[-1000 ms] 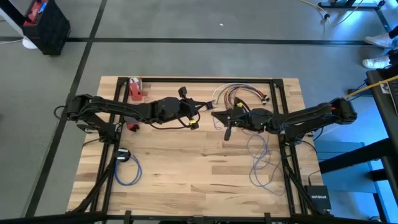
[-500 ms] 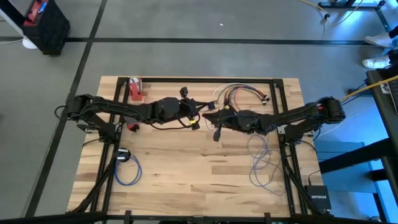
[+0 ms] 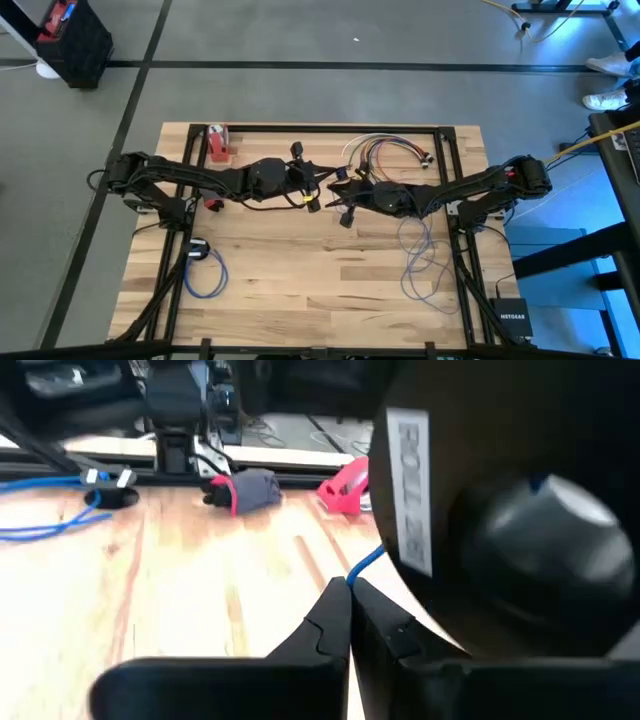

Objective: Coil cords
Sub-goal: Coil the blue cable wire on the black spool

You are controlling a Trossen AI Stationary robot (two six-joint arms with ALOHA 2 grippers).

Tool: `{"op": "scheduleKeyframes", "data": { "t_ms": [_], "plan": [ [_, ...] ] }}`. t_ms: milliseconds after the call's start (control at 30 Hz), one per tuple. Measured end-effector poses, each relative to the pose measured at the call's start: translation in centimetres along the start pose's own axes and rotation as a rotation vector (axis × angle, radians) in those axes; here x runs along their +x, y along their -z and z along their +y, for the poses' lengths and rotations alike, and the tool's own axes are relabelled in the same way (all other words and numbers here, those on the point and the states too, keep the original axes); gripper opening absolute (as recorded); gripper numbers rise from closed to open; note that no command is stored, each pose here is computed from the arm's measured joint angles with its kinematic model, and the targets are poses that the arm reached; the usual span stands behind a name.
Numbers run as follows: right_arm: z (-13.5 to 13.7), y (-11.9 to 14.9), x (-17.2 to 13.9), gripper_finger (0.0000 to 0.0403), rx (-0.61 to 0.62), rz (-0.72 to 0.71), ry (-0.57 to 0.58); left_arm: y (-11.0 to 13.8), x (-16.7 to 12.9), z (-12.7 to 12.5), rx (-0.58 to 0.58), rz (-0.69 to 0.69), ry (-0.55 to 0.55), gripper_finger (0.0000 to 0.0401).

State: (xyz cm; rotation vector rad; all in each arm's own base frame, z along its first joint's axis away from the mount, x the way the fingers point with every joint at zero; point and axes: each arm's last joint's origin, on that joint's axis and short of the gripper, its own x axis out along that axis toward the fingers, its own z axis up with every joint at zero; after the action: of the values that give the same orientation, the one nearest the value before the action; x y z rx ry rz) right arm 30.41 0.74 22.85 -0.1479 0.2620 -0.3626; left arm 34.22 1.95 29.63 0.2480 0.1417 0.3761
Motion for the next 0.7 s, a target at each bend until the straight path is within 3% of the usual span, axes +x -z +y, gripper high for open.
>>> {"op": "scheduleKeyframes", "data": {
  "t_ms": [267, 567, 700],
  "plan": [
    [0.0, 0.4, 0.0, 0.0017, -0.016, 0.041, 0.013, 0.0, -0.2, 0.1, 0.007, 0.015, 0.006, 0.0005],
    [-0.9, 0.2, -1.7, 0.0123, -0.062, 0.133, 0.042, -0.1, -0.4, 0.1, 0.007, 0.016, 0.013, 0.0005],
    [-1.5, -0.5, -4.0, 0.0148, -0.055, 0.179, -0.020, -0.1, -0.4, 0.1, 0.007, 0.017, 0.010, 0.0005]
  ]
}}
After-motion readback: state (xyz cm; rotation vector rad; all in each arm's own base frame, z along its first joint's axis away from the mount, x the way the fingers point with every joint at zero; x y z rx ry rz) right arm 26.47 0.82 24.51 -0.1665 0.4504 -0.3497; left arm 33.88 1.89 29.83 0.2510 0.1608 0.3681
